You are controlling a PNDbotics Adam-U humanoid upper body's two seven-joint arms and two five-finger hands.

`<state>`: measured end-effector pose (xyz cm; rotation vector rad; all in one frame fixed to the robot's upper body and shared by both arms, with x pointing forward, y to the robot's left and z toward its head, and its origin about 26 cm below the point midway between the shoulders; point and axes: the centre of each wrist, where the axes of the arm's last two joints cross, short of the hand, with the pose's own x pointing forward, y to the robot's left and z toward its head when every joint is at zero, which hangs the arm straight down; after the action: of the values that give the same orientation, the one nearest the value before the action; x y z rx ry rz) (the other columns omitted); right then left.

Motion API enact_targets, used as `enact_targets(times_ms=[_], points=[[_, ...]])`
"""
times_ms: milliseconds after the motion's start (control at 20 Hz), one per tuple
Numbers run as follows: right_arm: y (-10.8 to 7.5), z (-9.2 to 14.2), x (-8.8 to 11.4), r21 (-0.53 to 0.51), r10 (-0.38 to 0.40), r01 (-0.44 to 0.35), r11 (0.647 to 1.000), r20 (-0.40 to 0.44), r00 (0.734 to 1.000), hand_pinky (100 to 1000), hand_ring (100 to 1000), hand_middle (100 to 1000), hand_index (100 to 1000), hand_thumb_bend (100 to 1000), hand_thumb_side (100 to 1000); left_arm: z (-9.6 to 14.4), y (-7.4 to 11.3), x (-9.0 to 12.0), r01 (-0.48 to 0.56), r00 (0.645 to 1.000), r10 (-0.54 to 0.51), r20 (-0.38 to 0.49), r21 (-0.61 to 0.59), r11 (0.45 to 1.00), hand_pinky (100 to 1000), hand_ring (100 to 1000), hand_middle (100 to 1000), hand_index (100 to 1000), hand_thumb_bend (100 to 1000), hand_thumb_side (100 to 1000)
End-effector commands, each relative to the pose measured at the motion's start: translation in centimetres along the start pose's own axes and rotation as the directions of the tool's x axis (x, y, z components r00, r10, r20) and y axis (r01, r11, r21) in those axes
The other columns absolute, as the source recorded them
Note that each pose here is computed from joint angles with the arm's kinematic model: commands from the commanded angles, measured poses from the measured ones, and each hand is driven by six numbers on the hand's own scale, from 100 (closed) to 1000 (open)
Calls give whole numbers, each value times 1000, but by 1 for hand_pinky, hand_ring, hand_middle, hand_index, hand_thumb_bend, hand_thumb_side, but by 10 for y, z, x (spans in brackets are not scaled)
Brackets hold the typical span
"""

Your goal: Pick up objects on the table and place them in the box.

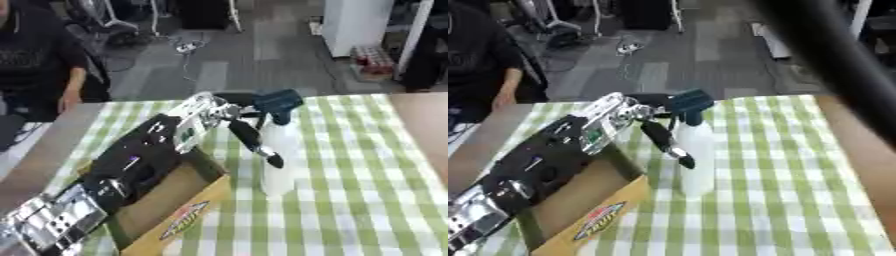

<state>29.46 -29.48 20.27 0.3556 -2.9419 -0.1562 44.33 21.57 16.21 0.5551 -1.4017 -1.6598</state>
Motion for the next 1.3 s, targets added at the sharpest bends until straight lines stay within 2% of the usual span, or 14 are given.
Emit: enact_targets(times_ms=[50, 100, 150, 200, 250, 300, 350, 400, 450, 500, 600, 800, 1050, 1300], points=[[2, -10, 2, 19, -14, 14, 1000, 23, 1000, 628, 734, 769, 845, 368, 1000, 2, 11, 0, 36, 999, -36, -10, 23, 999, 637, 628, 749, 809, 816, 703], [2, -10, 2, 17, -16, 16, 1000, 24, 1000, 628, 734, 769, 845, 368, 1000, 2, 11, 0, 41, 999, -41, -15, 33, 999, 562, 567, 689, 774, 707, 708], [2, -11, 2, 17, -17, 17, 1000, 24, 1000, 628, 734, 769, 845, 368, 1000, 3, 11, -1, 46, 999, -46, -21, 43, 998, 515, 530, 651, 756, 647, 717], [2, -11, 2, 16, -18, 18, 1000, 24, 1000, 628, 734, 768, 845, 367, 1000, 3, 11, -2, 50, 998, -49, -31, 55, 997, 251, 396, 537, 708, 332, 826], [2, -12, 2, 16, -19, 18, 1000, 24, 1000, 628, 734, 768, 845, 367, 1000, 4, 11, -3, 53, 998, -50, -43, 65, 996, 223, 378, 526, 703, 309, 835], [2, -12, 2, 15, -19, 18, 1000, 25, 1000, 628, 733, 758, 845, 368, 1000, 4, 11, -4, 54, 997, -49, -58, 76, 996, 100, 264, 449, 660, 172, 901], [2, -12, 2, 15, -19, 19, 1000, 25, 999, 628, 733, 760, 845, 368, 1000, 5, 10, -5, 54, 996, -48, -69, 89, 995, 100, 281, 461, 668, 192, 889], [2, -12, 2, 14, -19, 19, 1000, 25, 999, 628, 733, 754, 845, 368, 1000, 5, 10, -5, 53, 996, -46, -75, 102, 993, 100, 149, 340, 562, 100, 913], [2, -12, 2, 14, -19, 19, 1000, 25, 999, 628, 733, 754, 845, 368, 1000, 5, 10, -5, 52, 996, -42, -78, 121, 991, 100, 137, 327, 547, 100, 905], [2, -12, 2, 14, -19, 18, 1000, 25, 1000, 628, 732, 754, 845, 367, 1000, 6, 11, -5, 49, 997, -38, -74, 154, 987, 100, 100, 218, 419, 100, 816], [2, -12, 2, 15, -18, 17, 1000, 24, 1000, 627, 732, 754, 845, 366, 1000, 8, 11, -6, 52, 998, -40, -57, 227, 972, 100, 100, 125, 334, 100, 772], [2, -11, 2, 14, -15, 15, 1000, 25, 1000, 627, 731, 754, 845, 366, 1000, 11, 8, -10, 63, 998, -56, -32, 331, 941, 100, 100, 100, 260, 100, 736], [1, -11, 2, 14, -11, 11, 1000, 25, 1000, 627, 731, 754, 845, 366, 1000, 16, 5, -18, 52, 999, -43, -32, 368, 928, 100, 100, 100, 235, 100, 728], [-1, -9, 3, 15, 0, 0, 1000, 23, 1000, 626, 731, 754, 845, 366, 1000, 36, 18, -25, 40, 999, -23, -46, 424, 905, 100, 100, 100, 228, 100, 722]])
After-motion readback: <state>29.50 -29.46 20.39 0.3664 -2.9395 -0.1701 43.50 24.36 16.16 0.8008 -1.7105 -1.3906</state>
